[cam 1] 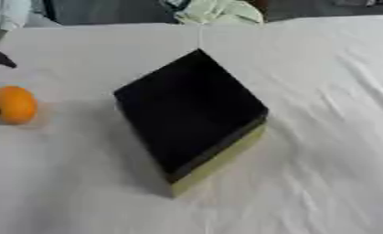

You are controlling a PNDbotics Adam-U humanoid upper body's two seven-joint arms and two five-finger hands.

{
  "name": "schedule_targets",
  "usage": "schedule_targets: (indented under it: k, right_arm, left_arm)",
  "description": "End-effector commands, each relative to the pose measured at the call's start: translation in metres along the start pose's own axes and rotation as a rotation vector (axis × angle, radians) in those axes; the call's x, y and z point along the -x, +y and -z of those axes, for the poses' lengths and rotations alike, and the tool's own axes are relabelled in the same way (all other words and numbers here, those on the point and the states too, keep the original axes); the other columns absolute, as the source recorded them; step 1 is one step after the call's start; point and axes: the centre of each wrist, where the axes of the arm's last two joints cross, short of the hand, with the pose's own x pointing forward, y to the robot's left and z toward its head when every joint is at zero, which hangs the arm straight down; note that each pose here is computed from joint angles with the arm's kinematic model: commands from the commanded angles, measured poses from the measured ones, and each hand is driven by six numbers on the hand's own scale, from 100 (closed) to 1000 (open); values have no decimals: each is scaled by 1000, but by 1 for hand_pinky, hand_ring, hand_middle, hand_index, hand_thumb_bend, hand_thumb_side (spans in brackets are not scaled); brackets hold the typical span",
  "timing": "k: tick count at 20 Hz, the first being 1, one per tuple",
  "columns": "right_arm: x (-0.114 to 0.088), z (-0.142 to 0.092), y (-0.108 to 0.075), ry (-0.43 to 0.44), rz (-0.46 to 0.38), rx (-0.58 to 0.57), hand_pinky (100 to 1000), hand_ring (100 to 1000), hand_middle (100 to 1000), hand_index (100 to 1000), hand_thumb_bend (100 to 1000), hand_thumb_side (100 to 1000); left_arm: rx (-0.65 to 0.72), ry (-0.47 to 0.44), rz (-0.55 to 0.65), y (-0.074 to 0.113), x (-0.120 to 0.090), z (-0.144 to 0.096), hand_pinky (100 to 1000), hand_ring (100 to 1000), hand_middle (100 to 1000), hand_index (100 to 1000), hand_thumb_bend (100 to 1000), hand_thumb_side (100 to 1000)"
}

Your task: Pick up objects on the table and place them in the box.

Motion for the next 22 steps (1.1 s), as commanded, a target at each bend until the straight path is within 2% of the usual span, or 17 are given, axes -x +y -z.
schedule_targets:
  k: [1,17,22]
  right_arm:
    - [-6,5,-5,-28,-16,-2,676,571,602,836,100,808]
    - [-6,4,-4,-24,-12,-4,676,571,601,837,100,810]
    - [-5,4,-4,-23,-8,-5,676,570,600,837,100,812]
  left_arm:
    - [-15,33,26,13,7,-7,618,824,857,910,562,100]
    - [-17,83,59,12,6,-3,643,843,866,906,626,100]
    - [9,105,68,5,8,3,656,848,864,900,636,100]
